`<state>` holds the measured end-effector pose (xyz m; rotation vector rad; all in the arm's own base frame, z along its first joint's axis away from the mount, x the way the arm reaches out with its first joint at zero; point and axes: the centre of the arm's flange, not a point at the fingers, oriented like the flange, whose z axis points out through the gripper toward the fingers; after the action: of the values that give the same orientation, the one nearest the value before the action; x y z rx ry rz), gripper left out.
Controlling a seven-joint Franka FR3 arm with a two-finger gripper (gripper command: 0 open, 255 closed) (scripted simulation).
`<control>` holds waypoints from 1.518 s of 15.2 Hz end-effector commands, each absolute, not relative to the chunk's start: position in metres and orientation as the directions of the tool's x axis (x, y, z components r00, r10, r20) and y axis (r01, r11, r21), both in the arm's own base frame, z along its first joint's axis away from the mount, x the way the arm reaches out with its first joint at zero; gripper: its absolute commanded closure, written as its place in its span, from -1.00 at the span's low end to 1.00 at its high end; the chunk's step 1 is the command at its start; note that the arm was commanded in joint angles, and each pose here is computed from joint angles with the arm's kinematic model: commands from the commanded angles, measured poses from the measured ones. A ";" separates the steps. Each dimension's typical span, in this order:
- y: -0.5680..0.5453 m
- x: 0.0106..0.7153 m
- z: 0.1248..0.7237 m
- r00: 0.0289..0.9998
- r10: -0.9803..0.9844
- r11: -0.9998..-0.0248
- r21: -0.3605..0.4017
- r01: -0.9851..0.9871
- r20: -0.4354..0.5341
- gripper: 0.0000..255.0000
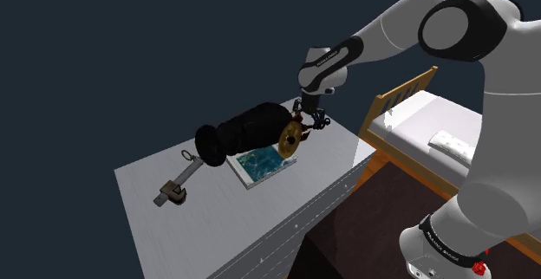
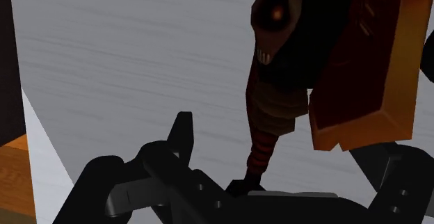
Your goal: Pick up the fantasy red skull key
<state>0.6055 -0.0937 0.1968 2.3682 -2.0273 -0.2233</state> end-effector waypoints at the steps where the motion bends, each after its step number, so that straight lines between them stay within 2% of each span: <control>1: -0.093 0.603 0.180 0.148 -0.984 -0.160 0.116 -0.980 -0.103 -1.00; 5: -0.093 0.603 0.166 0.148 -0.984 -0.160 0.116 -0.980 -0.103 -1.00; 6: -0.093 0.605 0.165 0.148 -0.984 -0.160 0.116 -0.980 -0.103 1.00; 15: -0.093 0.603 0.166 0.148 -0.984 -0.160 0.116 -0.980 -0.103 1.00; 23: -0.093 0.603 0.209 0.148 -0.984 -0.160 0.116 -0.980 -0.103 1.00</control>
<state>0.6038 -0.0926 0.2024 2.3663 -2.0193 -0.2422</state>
